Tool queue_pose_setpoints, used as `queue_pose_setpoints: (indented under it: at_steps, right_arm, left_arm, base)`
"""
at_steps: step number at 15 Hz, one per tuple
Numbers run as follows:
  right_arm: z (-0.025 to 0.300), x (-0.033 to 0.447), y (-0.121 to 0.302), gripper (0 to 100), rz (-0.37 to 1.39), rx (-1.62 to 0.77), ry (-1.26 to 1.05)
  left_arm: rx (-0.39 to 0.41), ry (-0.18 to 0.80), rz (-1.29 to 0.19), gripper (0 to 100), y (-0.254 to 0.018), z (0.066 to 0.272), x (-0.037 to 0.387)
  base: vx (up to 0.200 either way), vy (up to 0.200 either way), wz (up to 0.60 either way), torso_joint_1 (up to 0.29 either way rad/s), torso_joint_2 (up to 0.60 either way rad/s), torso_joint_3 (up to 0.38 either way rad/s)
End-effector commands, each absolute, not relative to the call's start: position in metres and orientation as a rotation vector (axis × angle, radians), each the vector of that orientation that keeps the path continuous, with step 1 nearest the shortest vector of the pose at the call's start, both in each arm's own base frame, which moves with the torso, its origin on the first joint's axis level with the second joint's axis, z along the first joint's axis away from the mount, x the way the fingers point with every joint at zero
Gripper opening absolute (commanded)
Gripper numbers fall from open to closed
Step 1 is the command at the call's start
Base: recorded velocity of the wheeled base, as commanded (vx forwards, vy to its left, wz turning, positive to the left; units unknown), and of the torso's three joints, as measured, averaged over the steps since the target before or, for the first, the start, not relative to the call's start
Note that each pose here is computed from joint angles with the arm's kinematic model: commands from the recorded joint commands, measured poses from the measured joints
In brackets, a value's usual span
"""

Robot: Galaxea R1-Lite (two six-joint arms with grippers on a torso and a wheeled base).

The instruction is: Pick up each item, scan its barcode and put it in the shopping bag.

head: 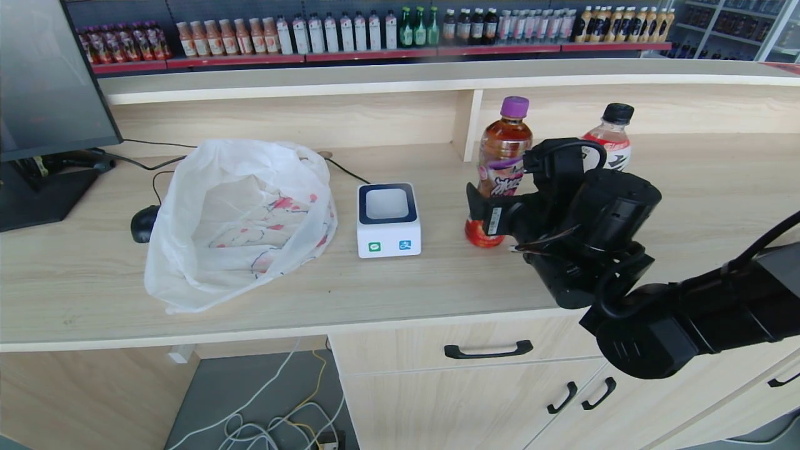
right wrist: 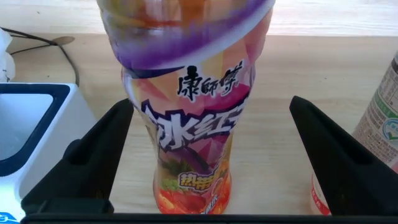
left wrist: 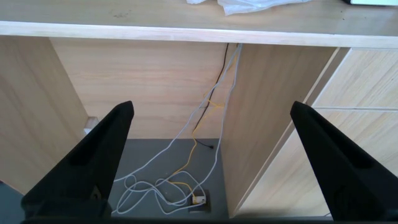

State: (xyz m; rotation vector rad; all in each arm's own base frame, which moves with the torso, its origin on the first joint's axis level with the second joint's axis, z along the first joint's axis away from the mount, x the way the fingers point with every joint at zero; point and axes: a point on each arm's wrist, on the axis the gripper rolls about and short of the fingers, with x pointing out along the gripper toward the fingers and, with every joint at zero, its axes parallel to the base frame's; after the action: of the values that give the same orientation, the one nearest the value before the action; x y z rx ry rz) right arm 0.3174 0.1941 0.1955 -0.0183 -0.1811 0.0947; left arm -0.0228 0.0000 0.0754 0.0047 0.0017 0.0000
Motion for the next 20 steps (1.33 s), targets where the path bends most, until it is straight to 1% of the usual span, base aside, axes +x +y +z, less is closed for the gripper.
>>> queue_pose_setpoints:
  at_steps: [1, 9, 20]
  right_arm:
    - [0.191, 0.323, 0.193, 100, 0.091, -0.023, -0.175]
    - [0.198, 0.339, 0.185, 100, 0.089, -0.021, -0.212]
    - [0.197, 0.350, 0.193, 100, 0.090, -0.021, -0.230]
  left_arm:
    - [0.005, 0.003, 0.000, 100, 0.000, 0.075, -0.023]
    - [0.005, 0.003, 0.000, 100, 0.000, 0.075, -0.023]
    - [0.005, 0.002, 0.000, 100, 0.000, 0.075, -0.023]
  base:
    - [0.000, 0.000, 0.00, 0.000, 0.00, 0.000]
    - [0.000, 0.000, 0.00, 0.000, 0.00, 0.000]
    - [0.000, 0.000, 0.00, 0.000, 0.00, 0.000]
